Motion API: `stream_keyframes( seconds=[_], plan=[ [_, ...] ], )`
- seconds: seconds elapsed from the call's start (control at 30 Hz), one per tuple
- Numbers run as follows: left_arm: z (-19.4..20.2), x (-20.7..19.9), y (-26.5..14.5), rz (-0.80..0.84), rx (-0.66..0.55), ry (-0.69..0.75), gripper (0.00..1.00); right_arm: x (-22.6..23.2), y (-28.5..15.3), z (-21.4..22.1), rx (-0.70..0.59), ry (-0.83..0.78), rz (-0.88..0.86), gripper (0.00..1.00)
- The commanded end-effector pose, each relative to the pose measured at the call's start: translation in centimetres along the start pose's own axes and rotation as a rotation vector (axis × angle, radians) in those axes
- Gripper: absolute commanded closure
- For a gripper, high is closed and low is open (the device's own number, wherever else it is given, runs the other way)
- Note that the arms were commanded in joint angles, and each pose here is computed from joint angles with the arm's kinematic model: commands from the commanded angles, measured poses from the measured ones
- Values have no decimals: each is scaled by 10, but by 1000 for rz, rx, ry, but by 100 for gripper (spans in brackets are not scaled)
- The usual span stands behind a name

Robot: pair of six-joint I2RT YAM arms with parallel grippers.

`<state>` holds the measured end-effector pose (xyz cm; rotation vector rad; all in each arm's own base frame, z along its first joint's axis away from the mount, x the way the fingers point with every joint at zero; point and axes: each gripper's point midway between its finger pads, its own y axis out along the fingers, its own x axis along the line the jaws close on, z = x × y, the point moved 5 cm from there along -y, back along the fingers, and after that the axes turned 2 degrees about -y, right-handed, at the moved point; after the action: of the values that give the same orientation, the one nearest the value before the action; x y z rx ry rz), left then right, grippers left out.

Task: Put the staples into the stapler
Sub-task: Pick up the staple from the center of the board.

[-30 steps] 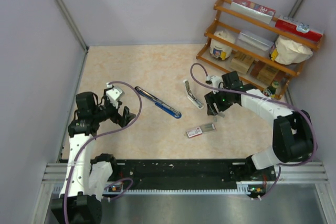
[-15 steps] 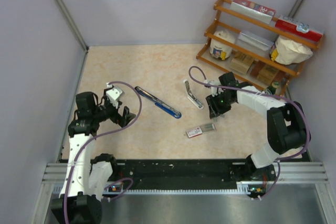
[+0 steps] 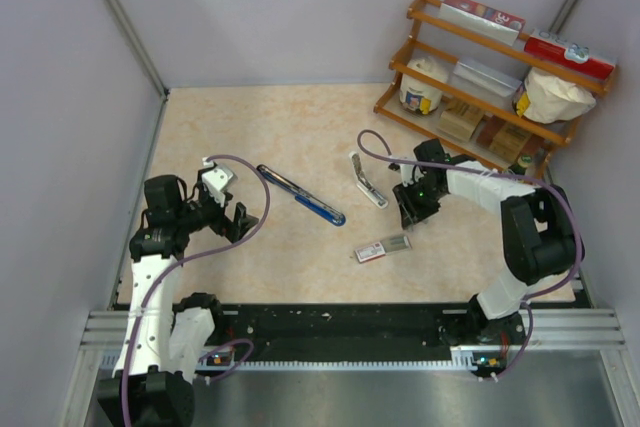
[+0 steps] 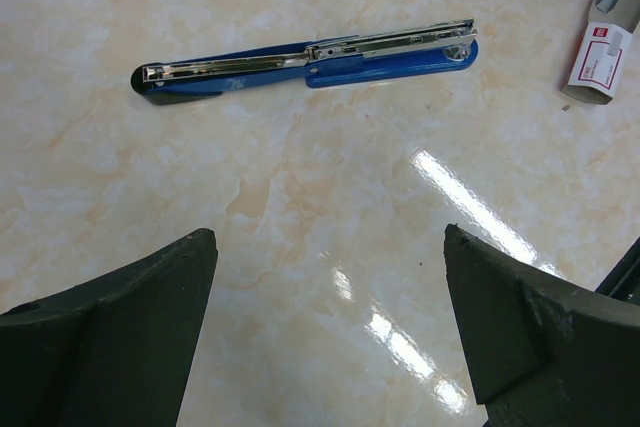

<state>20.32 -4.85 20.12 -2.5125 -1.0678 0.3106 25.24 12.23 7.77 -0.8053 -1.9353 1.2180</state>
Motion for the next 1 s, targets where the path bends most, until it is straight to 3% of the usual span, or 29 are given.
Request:
stream_keyframes(
  seconds=[0.0, 0.97],
  plan=[
    [-3, 2, 0, -2, -24, 17, 1, -2, -3, -14, -26, -3, 18, 63],
    [-4, 3, -2, -10, -31, 18, 1, -2, 9, -19, 11, -65, 102, 77]
  ],
)
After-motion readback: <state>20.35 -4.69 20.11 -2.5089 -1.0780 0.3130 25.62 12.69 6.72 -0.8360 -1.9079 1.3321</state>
